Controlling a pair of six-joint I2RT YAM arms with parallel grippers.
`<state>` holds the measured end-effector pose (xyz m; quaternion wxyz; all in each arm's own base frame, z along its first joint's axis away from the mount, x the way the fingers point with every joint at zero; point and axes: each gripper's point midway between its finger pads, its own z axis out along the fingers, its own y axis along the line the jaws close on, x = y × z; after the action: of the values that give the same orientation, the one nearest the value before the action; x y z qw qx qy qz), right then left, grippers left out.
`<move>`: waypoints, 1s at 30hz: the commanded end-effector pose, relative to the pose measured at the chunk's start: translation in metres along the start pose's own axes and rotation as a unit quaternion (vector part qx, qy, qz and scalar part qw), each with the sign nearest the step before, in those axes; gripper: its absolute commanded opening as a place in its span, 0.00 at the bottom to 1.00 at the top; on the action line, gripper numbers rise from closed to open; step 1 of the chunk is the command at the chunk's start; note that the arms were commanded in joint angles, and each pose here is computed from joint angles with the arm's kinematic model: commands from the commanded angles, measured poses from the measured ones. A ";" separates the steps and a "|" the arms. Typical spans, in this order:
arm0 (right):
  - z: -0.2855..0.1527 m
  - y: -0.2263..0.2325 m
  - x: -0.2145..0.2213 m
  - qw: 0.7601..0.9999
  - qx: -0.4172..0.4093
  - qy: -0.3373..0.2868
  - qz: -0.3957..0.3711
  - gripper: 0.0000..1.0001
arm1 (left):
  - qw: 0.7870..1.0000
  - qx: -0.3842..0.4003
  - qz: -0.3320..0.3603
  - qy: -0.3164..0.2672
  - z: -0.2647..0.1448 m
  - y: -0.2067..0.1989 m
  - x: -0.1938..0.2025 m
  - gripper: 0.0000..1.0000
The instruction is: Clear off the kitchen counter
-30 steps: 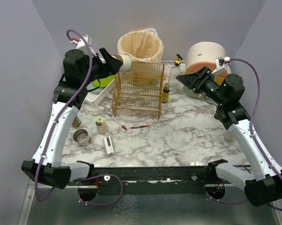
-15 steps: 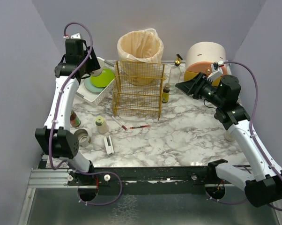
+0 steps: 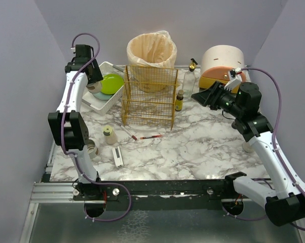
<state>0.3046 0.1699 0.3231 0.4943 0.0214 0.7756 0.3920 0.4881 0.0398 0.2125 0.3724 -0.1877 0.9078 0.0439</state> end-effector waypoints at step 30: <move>0.012 -0.017 0.034 0.998 0.001 0.058 0.001 0.59 | 0.985 -0.064 0.074 0.144 0.064 0.025 0.088 0.00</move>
<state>0.3067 0.1746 0.2945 0.4628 0.0126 0.7967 0.3885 0.4728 0.0486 0.1120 0.2435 -0.1600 0.9521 0.0928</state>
